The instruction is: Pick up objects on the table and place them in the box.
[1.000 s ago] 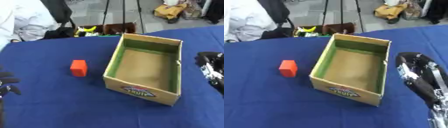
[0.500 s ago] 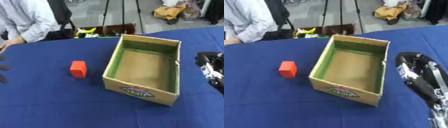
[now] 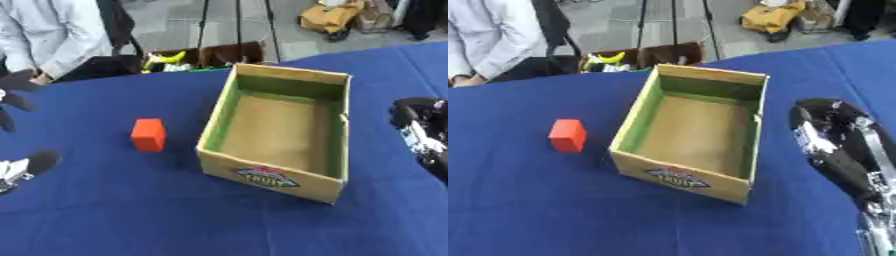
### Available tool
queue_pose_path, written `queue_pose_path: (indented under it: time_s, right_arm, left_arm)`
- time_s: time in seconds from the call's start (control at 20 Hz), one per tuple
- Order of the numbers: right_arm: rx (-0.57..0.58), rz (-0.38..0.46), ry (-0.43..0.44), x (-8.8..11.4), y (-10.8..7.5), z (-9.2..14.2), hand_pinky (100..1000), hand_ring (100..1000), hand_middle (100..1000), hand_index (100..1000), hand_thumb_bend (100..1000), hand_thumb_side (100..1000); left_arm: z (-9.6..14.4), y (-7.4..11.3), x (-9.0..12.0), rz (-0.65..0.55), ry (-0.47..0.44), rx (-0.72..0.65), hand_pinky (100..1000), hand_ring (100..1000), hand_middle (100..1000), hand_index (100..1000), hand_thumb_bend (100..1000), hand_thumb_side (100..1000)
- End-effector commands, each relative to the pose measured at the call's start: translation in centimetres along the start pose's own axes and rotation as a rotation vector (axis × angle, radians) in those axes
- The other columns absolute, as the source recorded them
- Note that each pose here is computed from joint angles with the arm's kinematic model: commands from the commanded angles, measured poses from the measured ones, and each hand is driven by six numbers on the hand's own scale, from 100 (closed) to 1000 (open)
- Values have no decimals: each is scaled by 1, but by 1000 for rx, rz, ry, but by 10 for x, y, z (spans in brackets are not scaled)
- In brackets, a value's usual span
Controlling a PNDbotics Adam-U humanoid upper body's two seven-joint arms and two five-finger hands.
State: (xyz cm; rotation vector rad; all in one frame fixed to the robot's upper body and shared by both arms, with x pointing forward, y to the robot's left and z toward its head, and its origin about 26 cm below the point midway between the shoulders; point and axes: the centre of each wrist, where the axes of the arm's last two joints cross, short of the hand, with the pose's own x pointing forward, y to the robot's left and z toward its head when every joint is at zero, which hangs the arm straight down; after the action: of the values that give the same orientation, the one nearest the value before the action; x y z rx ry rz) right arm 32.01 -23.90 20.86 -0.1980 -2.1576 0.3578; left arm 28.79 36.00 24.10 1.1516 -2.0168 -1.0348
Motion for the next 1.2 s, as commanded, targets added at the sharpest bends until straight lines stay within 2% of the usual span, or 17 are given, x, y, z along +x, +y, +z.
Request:
queue_pose_path:
  time_s: [0.05,0.25,0.45,0.6,0.65,0.9,1.05,1.15,1.2]
  right_arm:
    - [10,19,-49,11,-3,-4,850,806,529,717,203,473]
    - [18,19,-45,10,-2,-4,850,805,528,717,209,472]
    - [31,23,-37,7,-2,-3,850,805,528,717,212,472]
    - [41,25,-33,6,-1,-3,851,806,528,717,213,471]
    - [44,26,-33,6,-1,-3,851,806,528,717,213,471]
    - [58,31,-30,5,-1,-3,851,806,527,716,217,470]
    - [68,34,-29,5,0,-3,852,807,527,716,218,469]
    - [74,37,-30,5,0,-3,852,806,527,716,220,468]
    - [76,39,-31,5,-1,-4,852,806,527,716,221,468]
  left_arm:
    - [-11,16,-11,-54,-52,-103,436,641,808,985,814,903]
    - [-25,24,-35,-90,-74,-270,452,634,856,1000,779,825]
    - [-37,29,-62,-124,-53,-428,450,603,883,1000,721,720]
    - [-45,32,-78,-138,-29,-495,417,491,878,1000,698,684]
    - [-48,32,-82,-141,-22,-514,417,489,875,1000,695,682]
    - [-60,31,-97,-178,20,-602,460,537,872,1000,642,666]
    - [-68,26,-102,-203,36,-638,479,667,864,1000,642,652]
    - [-72,21,-106,-208,42,-664,399,532,889,1000,641,630]
    - [-74,19,-107,-208,45,-679,387,473,899,1000,639,621]
